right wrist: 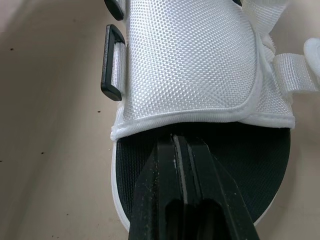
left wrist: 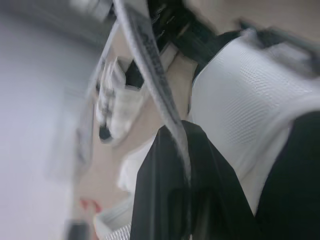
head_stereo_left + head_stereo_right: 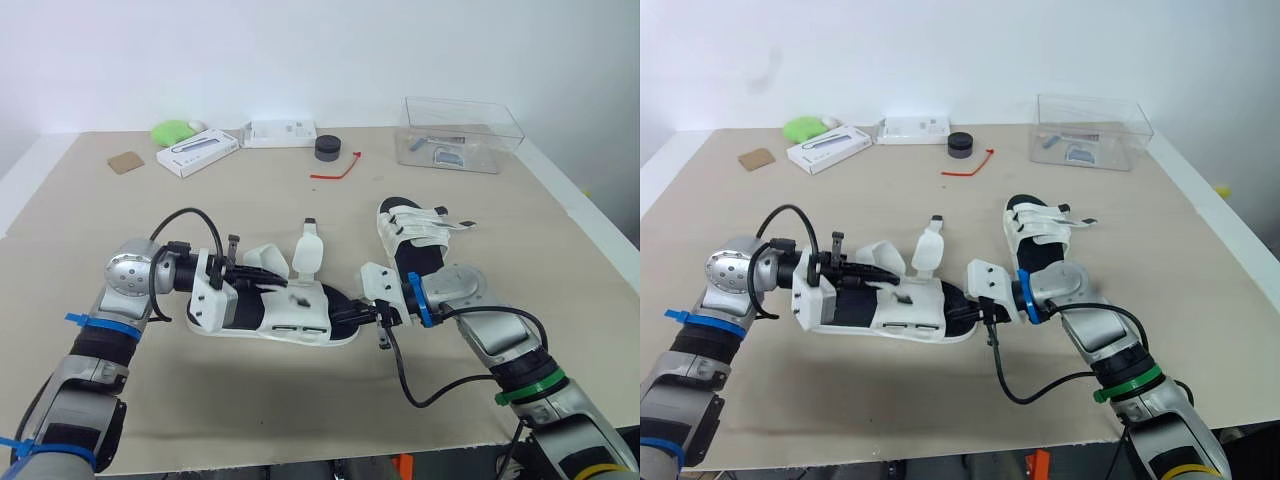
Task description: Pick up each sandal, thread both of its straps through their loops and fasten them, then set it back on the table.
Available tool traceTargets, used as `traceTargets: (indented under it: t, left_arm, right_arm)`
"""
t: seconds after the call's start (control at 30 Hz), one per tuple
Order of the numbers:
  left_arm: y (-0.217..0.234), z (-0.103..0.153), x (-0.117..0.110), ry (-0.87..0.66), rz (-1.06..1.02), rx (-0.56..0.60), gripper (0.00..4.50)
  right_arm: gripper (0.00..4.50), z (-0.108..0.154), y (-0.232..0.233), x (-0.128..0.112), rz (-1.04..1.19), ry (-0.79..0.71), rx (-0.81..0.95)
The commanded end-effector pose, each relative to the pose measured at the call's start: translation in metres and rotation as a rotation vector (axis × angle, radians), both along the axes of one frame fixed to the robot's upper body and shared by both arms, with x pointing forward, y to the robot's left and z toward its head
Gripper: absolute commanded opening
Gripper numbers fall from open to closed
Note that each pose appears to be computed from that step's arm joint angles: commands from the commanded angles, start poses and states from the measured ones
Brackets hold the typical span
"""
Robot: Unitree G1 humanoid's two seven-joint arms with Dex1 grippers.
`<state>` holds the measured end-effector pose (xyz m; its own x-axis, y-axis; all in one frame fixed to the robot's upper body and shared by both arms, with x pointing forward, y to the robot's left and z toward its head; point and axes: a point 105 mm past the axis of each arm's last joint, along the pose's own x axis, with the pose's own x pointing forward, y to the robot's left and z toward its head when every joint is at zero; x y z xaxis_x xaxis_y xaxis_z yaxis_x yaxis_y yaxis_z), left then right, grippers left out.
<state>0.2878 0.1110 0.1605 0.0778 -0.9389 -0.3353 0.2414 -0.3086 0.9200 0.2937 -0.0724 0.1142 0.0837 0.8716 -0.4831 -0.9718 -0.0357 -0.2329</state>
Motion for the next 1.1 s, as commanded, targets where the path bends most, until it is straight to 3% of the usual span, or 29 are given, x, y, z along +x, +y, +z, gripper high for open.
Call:
traceTargets:
  t: [0.03,0.1,0.23,0.33,0.53,0.8,0.93,1.1]
  left_arm:
    - [0.0,-0.004,-0.003,-0.063,-0.044,0.045,0.01]
    - [-0.002,-0.001,0.0,-0.063,-0.037,0.021,0.01]
    - [-0.008,0.004,0.002,-0.053,-0.035,-0.001,1.58]
    - [-0.006,0.011,0.007,-0.001,0.006,-0.017,3.01]
    - [0.013,0.026,0.022,0.167,0.173,-0.054,3.01]
    - [0.051,0.003,0.018,0.329,0.353,0.051,3.01]
    - [0.058,0.002,0.017,0.402,0.411,0.019,3.01]
    - [0.069,0.006,0.017,0.604,0.52,-0.058,3.01]
  right_arm:
    - [0.0,-0.001,0.003,-0.001,0.026,-0.001,-0.016]
    - [0.0,-0.001,0.003,0.0,0.028,-0.004,-0.018]
    - [0.0,-0.001,0.002,0.0,0.029,-0.005,-0.02]
    - [0.0,-0.001,0.002,0.0,0.03,-0.005,-0.021]
    - [0.0,-0.001,0.001,0.0,0.033,-0.002,-0.023]
    - [0.0,-0.003,0.002,0.0,0.05,0.007,-0.023]
    - [0.0,-0.003,0.005,-0.001,0.064,0.012,-0.02]
    - [0.0,-0.004,0.006,-0.001,0.076,0.014,-0.025]
